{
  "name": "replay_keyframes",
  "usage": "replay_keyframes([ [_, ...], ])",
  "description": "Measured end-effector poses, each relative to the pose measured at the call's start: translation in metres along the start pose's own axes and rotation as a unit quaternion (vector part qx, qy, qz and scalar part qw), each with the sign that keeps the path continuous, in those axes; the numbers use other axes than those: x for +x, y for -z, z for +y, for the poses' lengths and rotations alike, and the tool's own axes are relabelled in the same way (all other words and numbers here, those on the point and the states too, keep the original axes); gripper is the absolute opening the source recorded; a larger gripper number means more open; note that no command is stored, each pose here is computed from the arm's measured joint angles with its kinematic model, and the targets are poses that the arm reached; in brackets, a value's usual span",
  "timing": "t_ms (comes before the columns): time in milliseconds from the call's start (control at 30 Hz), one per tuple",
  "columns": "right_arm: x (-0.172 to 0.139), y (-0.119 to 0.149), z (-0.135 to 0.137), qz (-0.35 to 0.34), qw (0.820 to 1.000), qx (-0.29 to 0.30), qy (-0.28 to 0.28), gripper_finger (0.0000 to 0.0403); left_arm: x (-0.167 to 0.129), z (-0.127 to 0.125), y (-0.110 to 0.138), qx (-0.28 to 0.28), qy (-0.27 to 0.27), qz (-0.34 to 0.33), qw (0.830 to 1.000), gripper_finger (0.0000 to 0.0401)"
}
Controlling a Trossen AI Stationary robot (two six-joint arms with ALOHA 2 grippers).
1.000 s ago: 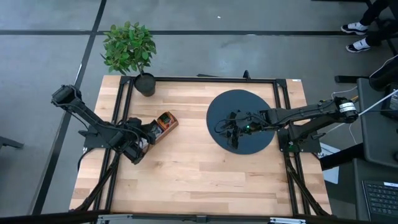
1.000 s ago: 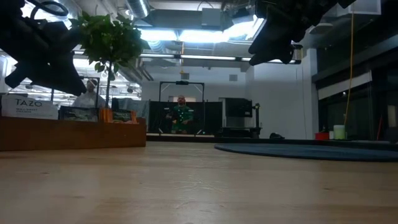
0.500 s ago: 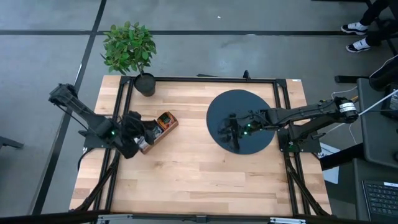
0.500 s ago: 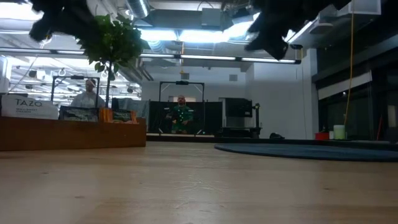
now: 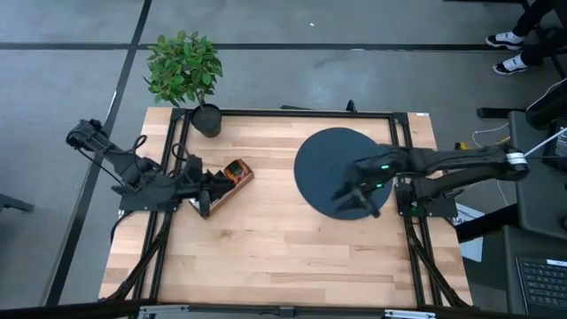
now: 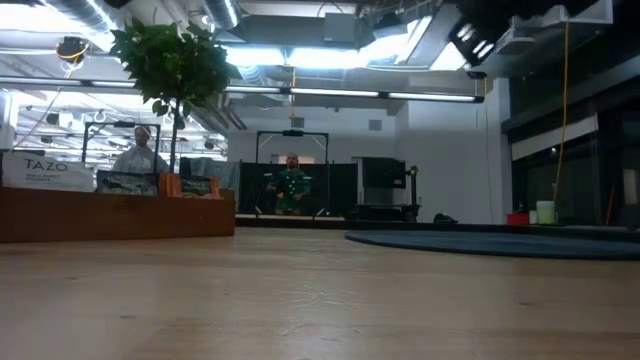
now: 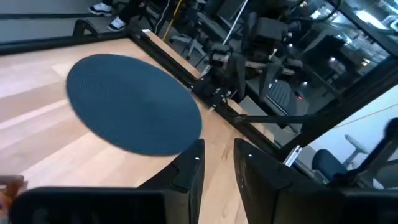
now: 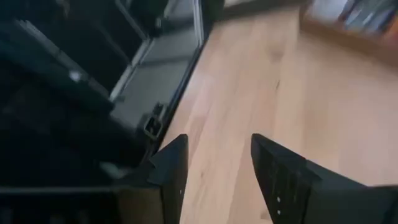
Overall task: Pick & Place Tea
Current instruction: Return to Home Position
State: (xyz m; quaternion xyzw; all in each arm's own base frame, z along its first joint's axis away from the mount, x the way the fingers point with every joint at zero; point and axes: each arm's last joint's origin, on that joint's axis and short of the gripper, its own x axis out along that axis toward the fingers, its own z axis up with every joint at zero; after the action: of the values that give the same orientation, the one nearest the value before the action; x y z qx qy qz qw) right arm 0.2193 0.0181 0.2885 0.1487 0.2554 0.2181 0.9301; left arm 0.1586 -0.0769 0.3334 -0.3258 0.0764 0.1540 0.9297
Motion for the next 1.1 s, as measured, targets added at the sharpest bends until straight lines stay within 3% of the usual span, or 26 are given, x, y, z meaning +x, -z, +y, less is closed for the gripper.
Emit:
replay_keyframes([
  [233,-0.064,0.029,0.022,-0.16,0.983,0.03,0.083,0.0176,0.008,0.006,-0.009,0.002,-0.02,-0.021,1.0,0.0084],
  [333,-0.083,0.04,0.027,-0.21,0.968,0.102,0.093,0.0176,0.008,0.007,-0.011,-0.008,-0.023,-0.027,0.999,0.0086],
  [433,-0.094,0.047,0.028,-0.266,0.934,0.222,0.092,0.0176,0.008,0.007,-0.011,-0.013,-0.024,-0.027,0.999,0.0086],
  [600,-0.103,0.055,0.027,-0.329,0.879,0.331,0.099,0.0176,0.009,0.005,-0.011,-0.056,-0.01,-0.024,0.998,0.0086],
  [633,-0.105,0.055,0.028,-0.33,0.883,0.32,0.099,0.0176,0.009,0.005,-0.011,-0.057,-0.009,-0.024,0.998,0.0086],
  [733,-0.105,0.054,0.035,-0.284,0.945,0.147,0.071,0.0176,0.009,0.005,-0.011,-0.035,-0.018,-0.031,0.999,0.0086],
  [800,-0.104,0.056,0.038,-0.274,0.958,0.072,0.048,0.0176,0.012,0.003,-0.009,-0.009,-0.023,-0.036,0.999,0.0086],
  [933,-0.094,0.07,0.028,-0.307,0.95,-0.005,0.06,0.0176,0.017,-0.003,-0.011,0.029,-0.008,-0.051,0.998,0.0086],
  [1100,-0.071,0.1,0.013,-0.364,0.929,-0.069,0.007,0.0176,0.018,-0.009,-0.015,0.052,0.011,-0.073,0.996,0.0086],
])
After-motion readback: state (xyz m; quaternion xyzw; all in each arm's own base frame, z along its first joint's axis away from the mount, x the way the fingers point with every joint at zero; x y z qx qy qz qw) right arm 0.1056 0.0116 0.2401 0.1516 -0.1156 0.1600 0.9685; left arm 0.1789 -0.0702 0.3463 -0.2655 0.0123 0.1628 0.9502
